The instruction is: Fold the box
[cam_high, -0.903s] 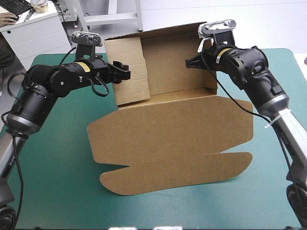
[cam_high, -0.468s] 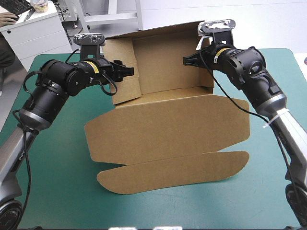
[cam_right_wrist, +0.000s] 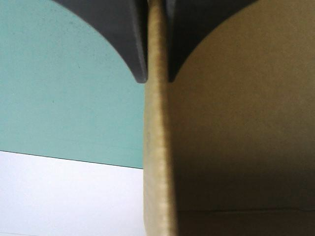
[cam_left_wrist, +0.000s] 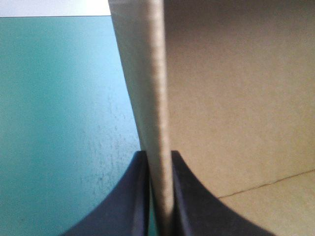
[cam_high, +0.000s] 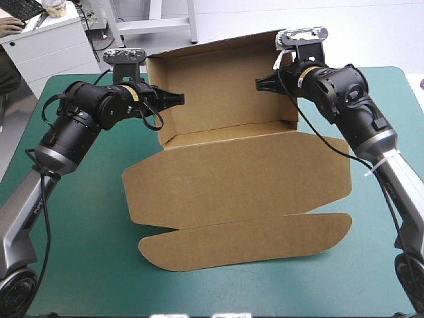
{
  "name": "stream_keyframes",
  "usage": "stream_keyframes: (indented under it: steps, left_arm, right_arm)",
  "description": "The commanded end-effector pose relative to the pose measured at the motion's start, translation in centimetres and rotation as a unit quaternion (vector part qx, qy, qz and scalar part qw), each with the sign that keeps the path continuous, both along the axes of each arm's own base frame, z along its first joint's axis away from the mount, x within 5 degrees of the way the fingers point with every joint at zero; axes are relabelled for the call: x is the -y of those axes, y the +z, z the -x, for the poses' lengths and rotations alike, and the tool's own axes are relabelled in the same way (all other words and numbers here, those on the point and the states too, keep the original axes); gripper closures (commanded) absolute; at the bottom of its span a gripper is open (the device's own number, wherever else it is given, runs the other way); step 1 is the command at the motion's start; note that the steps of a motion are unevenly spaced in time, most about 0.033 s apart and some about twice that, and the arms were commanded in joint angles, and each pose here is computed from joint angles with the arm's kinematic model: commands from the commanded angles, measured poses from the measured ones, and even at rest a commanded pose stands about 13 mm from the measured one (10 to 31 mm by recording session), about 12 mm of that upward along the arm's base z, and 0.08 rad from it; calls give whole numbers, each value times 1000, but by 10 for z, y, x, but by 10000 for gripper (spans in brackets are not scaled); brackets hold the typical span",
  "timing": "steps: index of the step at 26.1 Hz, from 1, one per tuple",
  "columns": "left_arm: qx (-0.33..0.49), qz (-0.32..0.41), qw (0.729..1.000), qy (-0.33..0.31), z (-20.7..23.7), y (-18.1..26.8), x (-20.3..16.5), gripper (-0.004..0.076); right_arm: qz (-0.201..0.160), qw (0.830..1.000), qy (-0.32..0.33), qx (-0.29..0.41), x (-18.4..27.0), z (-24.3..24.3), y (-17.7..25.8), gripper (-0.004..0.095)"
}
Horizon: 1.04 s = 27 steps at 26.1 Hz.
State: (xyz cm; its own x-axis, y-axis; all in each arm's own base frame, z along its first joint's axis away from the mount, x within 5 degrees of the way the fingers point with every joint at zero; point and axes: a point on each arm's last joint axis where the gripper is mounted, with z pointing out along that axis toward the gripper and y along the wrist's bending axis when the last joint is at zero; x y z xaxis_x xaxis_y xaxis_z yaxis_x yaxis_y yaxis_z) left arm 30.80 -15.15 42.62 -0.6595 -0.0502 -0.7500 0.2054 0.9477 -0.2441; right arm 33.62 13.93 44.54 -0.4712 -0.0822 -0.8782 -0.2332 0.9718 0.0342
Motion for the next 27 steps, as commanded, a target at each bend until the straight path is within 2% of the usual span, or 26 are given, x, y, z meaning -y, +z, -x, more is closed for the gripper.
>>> stream_keyframes:
  steps: [1, 7, 12, 15, 21, 24, 27]
  left_arm:
    - [40, 35, 998, -25, 7, 20, 6, 733]
    - [35, 5, 999, -28, -2, 11, 7, 733]
    - [7, -46, 998, -42, -12, -9, 10, 733]
    - [-41, -93, 993, -63, -22, -34, 15, 733]
    - [-96, -135, 983, -84, -40, -71, 24, 733]
    - [-135, -161, 973, -99, -47, -94, 29, 733]
    - [-166, -172, 966, -103, -51, -111, 31, 733]
  right_arm:
    - [-55, 996, 15, 67, 1, 14, 33, 923]
    - [3, 999, 30, -25, 0, 14, 10, 923]
    - [31, 993, 40, -110, -7, 6, -18, 928]
    - [49, 981, 53, -179, -15, -4, -46, 928]
    - [86, 958, 50, -269, -24, -24, -94, 928]
    - [91, 944, 64, -312, -33, -35, -122, 928]
    - [85, 937, 68, -333, -37, -38, -135, 928]
